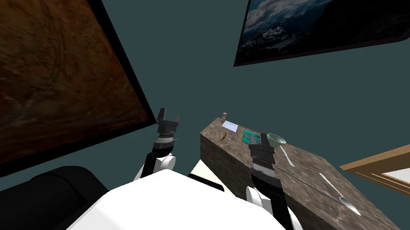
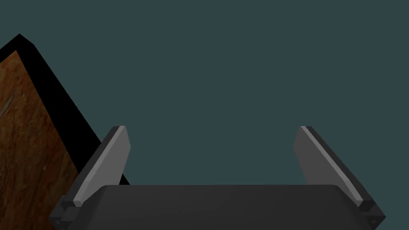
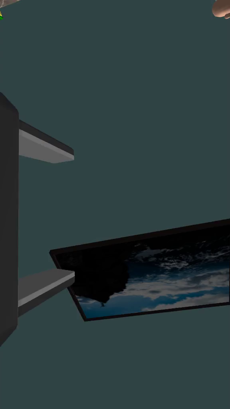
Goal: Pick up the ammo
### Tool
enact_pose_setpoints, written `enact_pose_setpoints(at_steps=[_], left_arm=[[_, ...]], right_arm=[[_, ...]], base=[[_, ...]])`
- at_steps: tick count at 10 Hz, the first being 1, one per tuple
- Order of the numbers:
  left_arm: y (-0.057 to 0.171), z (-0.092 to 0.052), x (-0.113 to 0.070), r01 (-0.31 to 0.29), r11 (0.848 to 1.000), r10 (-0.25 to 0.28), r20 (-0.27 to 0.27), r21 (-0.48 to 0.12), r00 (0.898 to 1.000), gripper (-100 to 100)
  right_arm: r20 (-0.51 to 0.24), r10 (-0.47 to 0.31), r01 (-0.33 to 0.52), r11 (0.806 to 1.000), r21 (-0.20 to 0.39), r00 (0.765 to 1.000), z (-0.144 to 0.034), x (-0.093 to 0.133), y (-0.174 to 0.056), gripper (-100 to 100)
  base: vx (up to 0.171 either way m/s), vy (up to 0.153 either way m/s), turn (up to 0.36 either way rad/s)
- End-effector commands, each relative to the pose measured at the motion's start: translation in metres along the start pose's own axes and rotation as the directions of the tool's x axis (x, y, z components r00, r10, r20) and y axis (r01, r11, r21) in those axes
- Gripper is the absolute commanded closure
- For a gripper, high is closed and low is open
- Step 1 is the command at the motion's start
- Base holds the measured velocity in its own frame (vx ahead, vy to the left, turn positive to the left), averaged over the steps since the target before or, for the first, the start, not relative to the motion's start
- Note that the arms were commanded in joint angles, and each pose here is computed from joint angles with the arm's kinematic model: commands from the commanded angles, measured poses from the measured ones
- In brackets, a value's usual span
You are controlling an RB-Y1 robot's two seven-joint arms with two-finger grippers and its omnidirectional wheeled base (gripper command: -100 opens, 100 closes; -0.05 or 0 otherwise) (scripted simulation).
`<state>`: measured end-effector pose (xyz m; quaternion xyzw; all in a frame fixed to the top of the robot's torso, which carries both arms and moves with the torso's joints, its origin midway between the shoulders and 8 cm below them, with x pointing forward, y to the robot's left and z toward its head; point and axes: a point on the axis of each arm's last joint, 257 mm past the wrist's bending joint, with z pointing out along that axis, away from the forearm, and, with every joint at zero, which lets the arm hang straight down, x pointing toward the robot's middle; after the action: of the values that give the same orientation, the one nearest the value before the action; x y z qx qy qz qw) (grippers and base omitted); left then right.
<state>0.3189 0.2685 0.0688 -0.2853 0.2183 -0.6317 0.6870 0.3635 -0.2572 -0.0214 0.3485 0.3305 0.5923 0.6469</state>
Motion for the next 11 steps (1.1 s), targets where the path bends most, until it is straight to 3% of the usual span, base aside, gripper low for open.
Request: enact_pose_setpoints(at_steps=[1, 3, 7, 10, 11], left_arm=[[0.0, 0.0, 0.0, 0.0, 1.0, 0.0, 0.0, 0.0, 1.0, 0], [0.0, 0.0, 0.0, 0.0, 1.0, 0.0, 0.0, 0.0, 1.0, 0], [0.0, 0.0, 0.0, 0.0, 1.0, 0.0, 0.0, 0.0, 1.0, 0], [0.0, 0.0, 0.0, 0.0, 1.0, 0.0, 0.0, 0.0, 1.0, 0], [0.0, 0.0, 0.0, 0.0, 1.0, 0.0, 0.0, 0.0, 1.0, 0]], right_arm=[[-0.035, -0.028, 0.028, 1.0, -0.012, 0.999, 0.0, 0.004, 0.004, -100], [-0.099, -0.084, 0.081, 0.996, -0.041, 0.992, 0.001, 0.013, 0.013, -100], [-0.222, -0.208, 0.187, 0.976, -0.112, 0.952, -0.001, 0.032, 0.028, -100], [-0.317, -0.31, 0.266, 0.948, -0.174, 0.896, -0.007, 0.048, 0.036, -100], [-0.358, -0.345, 0.289, 0.936, -0.202, 0.868, -0.011, 0.055, 0.039, -100]], base=[[-0.01, -0.018, 0.045], [-0.03, -0.042, 0.099], [-0.036, -0.047, 0.126], [-0.026, -0.031, 0.157], [-0.029, -0.039, 0.149]])
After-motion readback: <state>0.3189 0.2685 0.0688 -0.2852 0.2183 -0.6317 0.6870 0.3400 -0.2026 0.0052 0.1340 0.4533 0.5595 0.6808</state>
